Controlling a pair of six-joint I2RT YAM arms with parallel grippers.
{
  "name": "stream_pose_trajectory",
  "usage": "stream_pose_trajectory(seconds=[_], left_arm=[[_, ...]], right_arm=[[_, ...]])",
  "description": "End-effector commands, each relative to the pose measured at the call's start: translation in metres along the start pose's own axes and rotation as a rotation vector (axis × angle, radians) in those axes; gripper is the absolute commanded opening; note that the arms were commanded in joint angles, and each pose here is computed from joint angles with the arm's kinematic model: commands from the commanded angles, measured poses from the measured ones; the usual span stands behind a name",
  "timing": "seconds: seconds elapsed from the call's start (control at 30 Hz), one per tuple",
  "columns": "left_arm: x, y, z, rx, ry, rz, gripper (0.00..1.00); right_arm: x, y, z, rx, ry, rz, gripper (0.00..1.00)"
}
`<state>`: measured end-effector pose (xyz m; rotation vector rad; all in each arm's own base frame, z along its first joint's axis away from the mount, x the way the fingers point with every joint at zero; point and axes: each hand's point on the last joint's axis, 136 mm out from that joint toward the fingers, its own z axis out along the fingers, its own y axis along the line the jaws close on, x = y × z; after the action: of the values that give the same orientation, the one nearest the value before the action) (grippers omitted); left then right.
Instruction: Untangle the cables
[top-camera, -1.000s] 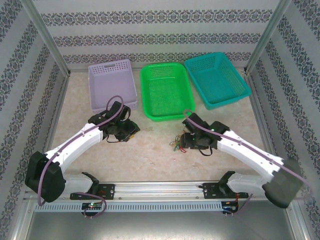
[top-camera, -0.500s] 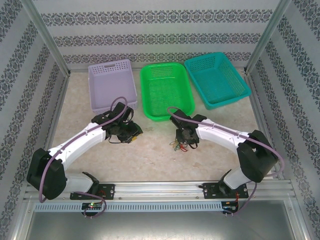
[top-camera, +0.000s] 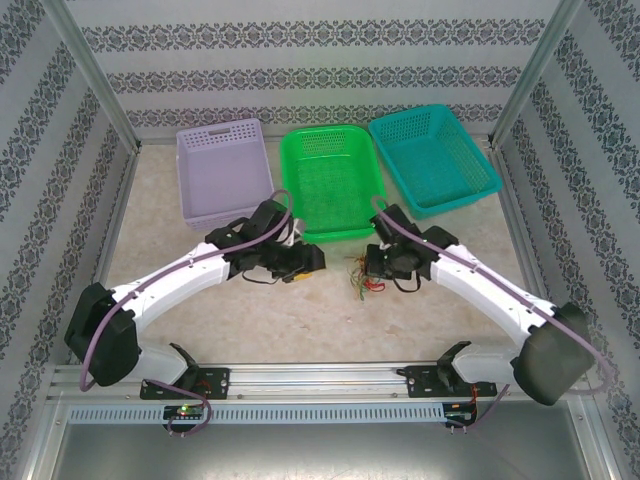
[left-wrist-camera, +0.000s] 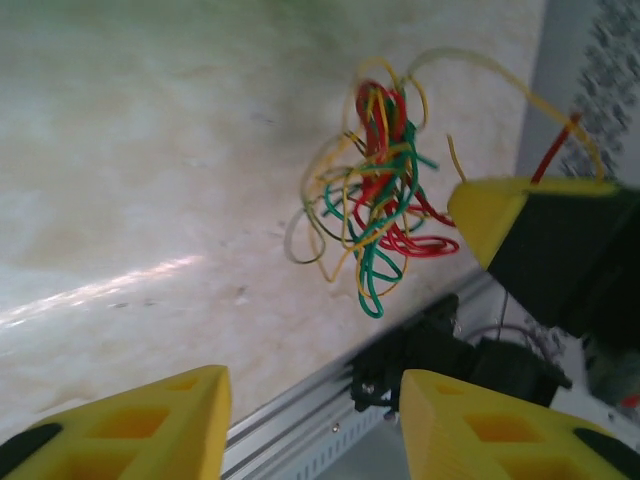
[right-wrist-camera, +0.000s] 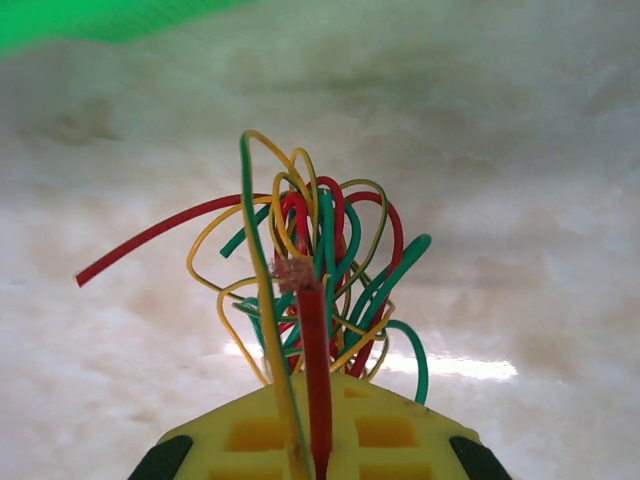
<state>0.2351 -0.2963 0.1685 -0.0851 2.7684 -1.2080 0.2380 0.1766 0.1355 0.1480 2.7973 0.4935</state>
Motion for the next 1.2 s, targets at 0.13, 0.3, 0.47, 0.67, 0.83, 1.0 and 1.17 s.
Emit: stream_pose_trajectory(seconds=[0.13,0.3,0.47,0.67,0.83,1.0,1.17], left_arm=[[-0.001,-0.052,0.006,0.207,-0.005,0.170,0.61],[0.002,-0.053,0.016,0.209,0.026,0.191,0.64],[-0.002,-0.038,0.029,0.144,0.027,0.183,0.67],[-0.016,-0.029,0.032,0.105,-0.055,0.181,0.68],[-0.030,-0.037,0.037,0.178,-0.139,0.142,0.58],[-0.044,-0.038,0.028,0.196,-0.234,0.136,0.31],[-0.046,-0.038,0.024,0.212,-0.237,0.127,0.01]], right_arm=[[-0.015,0.050,-0.035,-0.320,0.073,0.043,0.00],[-0.028,0.074,-0.048,-0.462,0.088,0.056,0.00],[-0.028,0.090,-0.058,-0.554,0.115,0.064,0.00],[-0.022,0.095,-0.061,-0.608,0.144,0.087,0.00],[-0.016,0.094,-0.058,-0.630,0.165,0.122,0.00],[-0.014,0.090,-0.059,-0.632,0.166,0.143,0.00],[-0.020,0.081,-0.063,-0.635,0.148,0.172,0.00]])
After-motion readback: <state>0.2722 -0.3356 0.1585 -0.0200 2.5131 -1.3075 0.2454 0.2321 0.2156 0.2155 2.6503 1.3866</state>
